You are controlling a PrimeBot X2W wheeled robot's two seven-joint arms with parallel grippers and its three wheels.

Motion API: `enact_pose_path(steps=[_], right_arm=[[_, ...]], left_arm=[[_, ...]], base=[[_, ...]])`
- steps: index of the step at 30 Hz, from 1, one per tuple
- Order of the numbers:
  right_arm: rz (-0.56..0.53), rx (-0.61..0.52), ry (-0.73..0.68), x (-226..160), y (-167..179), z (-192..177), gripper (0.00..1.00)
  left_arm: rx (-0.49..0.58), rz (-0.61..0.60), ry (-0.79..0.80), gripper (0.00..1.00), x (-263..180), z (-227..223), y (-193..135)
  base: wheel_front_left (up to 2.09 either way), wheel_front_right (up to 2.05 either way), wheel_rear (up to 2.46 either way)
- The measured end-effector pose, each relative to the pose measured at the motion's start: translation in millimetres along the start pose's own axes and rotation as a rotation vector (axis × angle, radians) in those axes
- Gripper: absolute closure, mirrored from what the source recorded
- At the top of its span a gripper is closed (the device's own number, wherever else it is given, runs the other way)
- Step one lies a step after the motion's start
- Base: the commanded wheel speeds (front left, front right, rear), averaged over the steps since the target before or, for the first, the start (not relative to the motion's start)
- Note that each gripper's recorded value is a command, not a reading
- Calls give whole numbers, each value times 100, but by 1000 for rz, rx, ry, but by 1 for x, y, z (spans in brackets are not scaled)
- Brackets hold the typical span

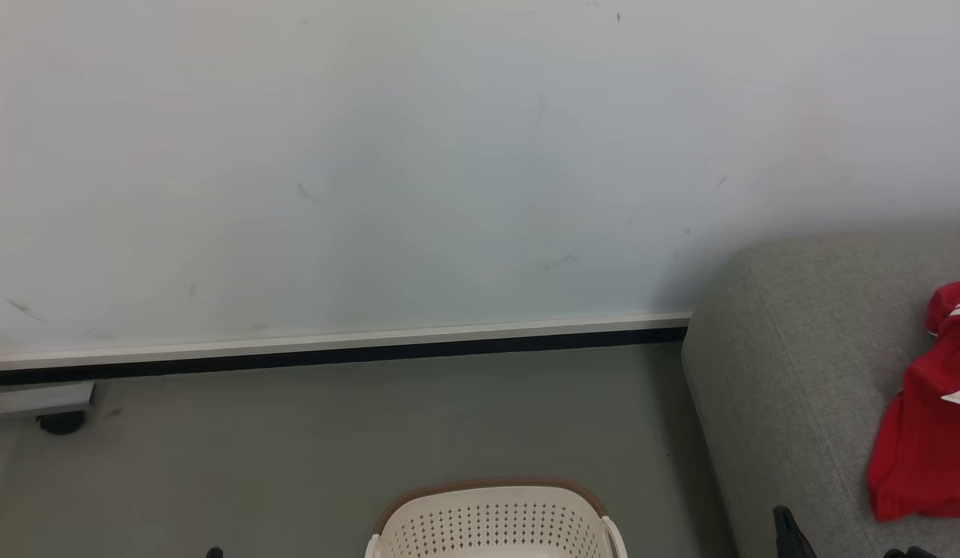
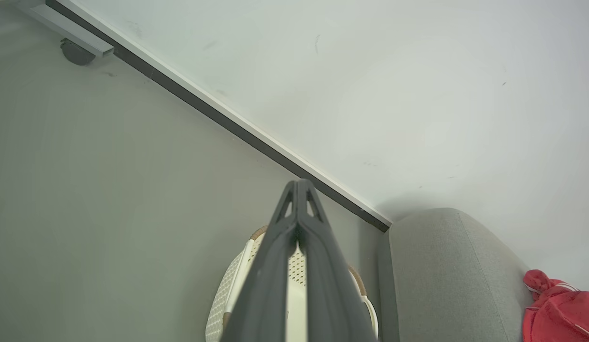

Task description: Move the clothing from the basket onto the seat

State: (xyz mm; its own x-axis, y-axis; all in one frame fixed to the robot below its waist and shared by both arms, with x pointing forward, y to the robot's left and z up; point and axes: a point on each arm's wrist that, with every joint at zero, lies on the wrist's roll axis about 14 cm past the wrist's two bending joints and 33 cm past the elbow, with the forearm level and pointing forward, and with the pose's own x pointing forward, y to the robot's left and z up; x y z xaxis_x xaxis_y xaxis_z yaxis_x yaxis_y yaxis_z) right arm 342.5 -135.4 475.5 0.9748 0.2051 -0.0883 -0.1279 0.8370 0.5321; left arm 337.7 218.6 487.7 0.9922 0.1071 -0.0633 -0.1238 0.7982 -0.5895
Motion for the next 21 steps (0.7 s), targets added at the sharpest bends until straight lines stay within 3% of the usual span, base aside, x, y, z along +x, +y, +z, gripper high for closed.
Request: enact_pose_path(steps=[21], right_arm=[[-44,308,-67,8,-13,21,100]], left_arm=[[-285,-6,37,100,15,-1,-7]], base=[[0,0,0]])
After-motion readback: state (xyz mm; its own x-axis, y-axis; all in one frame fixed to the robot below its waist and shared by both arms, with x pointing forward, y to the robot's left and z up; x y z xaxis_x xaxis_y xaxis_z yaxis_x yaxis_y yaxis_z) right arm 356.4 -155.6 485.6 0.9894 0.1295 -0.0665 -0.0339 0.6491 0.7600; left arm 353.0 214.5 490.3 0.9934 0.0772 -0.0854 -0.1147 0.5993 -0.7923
